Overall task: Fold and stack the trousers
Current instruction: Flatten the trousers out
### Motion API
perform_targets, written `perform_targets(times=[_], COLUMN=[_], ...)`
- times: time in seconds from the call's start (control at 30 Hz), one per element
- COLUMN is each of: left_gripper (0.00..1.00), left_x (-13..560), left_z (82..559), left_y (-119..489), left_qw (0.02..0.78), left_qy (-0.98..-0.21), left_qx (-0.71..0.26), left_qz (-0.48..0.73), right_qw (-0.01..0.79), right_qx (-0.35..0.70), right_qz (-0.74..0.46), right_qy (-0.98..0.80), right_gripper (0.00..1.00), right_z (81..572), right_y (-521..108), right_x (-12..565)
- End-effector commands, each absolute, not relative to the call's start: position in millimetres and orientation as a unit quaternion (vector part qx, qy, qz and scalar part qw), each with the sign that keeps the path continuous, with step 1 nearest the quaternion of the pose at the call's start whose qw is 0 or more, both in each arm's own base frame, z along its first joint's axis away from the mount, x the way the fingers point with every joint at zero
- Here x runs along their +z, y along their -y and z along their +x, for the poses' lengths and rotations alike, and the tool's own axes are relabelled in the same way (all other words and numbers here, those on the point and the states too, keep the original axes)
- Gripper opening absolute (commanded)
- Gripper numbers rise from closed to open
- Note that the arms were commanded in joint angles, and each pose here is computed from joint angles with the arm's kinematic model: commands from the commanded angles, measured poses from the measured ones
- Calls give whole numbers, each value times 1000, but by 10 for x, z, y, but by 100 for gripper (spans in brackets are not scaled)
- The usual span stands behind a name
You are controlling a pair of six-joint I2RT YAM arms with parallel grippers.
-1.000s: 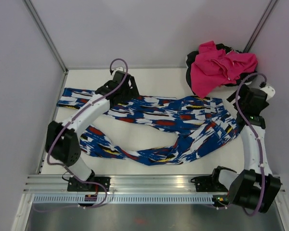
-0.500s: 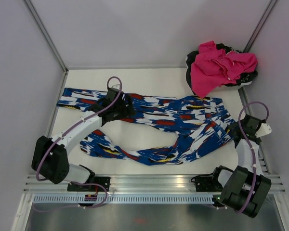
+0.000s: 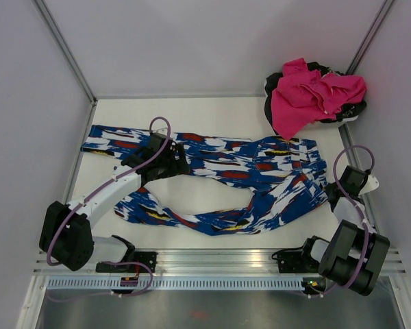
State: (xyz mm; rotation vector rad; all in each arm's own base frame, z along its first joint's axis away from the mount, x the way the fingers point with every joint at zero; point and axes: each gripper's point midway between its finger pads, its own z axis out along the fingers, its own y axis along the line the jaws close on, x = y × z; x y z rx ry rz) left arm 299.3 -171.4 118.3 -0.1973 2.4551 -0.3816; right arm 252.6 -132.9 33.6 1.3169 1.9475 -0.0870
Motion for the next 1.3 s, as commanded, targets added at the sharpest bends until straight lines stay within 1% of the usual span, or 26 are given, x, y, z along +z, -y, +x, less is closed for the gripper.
perform_targets(times=[0.0, 0.03, 0.07, 0.13, 0.17, 0.3, 0.33, 0.37, 0.4, 0.43, 0.47, 0.53, 0.57, 0.63, 0.73, 0.83, 0.9, 0.93, 1.0, 1.03, 1.1, 1.13, 1.17, 1.2, 1.23, 1.27], left_gripper=[91, 91, 91, 91, 91, 93, 94, 95, 95, 95, 95, 94, 94, 93, 94, 94, 94, 94, 92, 91, 89, 89, 89, 88, 88, 85], left_x=[1296, 1339, 1332, 1455, 1477, 1687, 1702, 1701, 1696, 1679, 1665, 1673, 1634, 1621, 1562, 1436, 1279, 1263, 1173, 1144, 1019, 965, 913, 911, 775, 734], left_z=[2977, 2985, 2948, 2960, 2932, 2996, 3020, 3040, 3064, 3097, 3120, 3162, 3181, 3208, 3222, 3271, 3319, 3360, 3463, 3502, 3616, 3654, 3691, 3754, 3777, 3800], left_y=[1678, 1667, 1630, 1603, 1534, 1472, 1485, 1503, 1525, 1573, 1586, 1651, 1677, 1695, 1690, 1664, 1650, 1667, 1733, 1757, 1789, 1799, 1782, 1803, 1807, 1818], left_qw=[331, 335, 329, 343, 341, 357, 359, 359, 359, 352, 350, 345, 339, 337, 334, 328, 314, 313, 309, 308, 302, 298, 296, 298, 286, 283], left_qy=[-932, -931, -934, -930, -933, -929, -928, -927, -927, -929, -930, -931, -933, -934, -936, -939, -945, -945, -946, -946, -949, -950, -951, -950, -953, -954], left_qx=[-139, -136, -128, -124, -107, -93, -95, -100, -104, -109, -108, -115, -116, -116, -111, -97, -80, -80, -81, -82, -71, -66, -56, -54, -45, -43], left_qz=[-53, -51, -47, -35, -34, -37, -37, -38, -37, -34, -34, -26, -21, -18, -21, -37, -48, -50, -52, -52, -60, -62, -73, -78, -86, -89], right_qw=[407, 406, 424, 420, 436, 409, 409, 390, 395, 390, 382, 361, 354, 349, 387, 403, 417, 410, 430, 423, 446, 435, 448, 427, 423, 428], right_qx=[-27, -33, -41, -73, -85, -152, -142, -133, -127, -103, -101, -68, -57, -47, -55, -52, -35, -16, -3, 8, 19, 21, 25, 28, 29, 31], right_qz=[474, 465, 453, 436, 429, 430, 416, 414, 415, 405, 409, 415, 428, 429, 417, 411, 388, 380, 361, 358, 348, 350, 343, 342, 338, 328], right_qy=[-781, -786, -783, -793, -786, -790, -800, -812, -810, -821, -822, -833, -829, -832, -820, -816, -821, -829, -827, -832, -824, -830, -825, -837, -840, -842], right_gripper=[0, 0, 0, 0, 0, 0, 0, 0, 0, 7, 7, 69, 98, 98, 98, 98, 98, 98, 98, 98, 98, 98, 98, 98, 98, 98], right_z=[2700, 2689, 2694, 2576, 2516, 2131, 2131, 2076, 2097, 2139, 2120, 2117, 2116, 2128, 2214, 2353, 2530, 2630, 2833, 2924, 3129, 3205, 3340, 3419, 3489, 3613], right_y=[1367, 1377, 1405, 1448, 1459, 1483, 1415, 1337, 1312, 1222, 1208, 1078, 1039, 1006, 1079, 1129, 1125, 1091, 1122, 1117, 1147, 1169, 1199, 1197, 1199, 1207], right_x=[577, 647, 847, 1145, 1368, 2027, 2108, 2107, 2189, 2149, 2112, 1937, 1879, 1791, 1833, 1740, 1643, 1546, 1515, 1432, 1478, 1357, 1399, 1226, 1181, 1208])
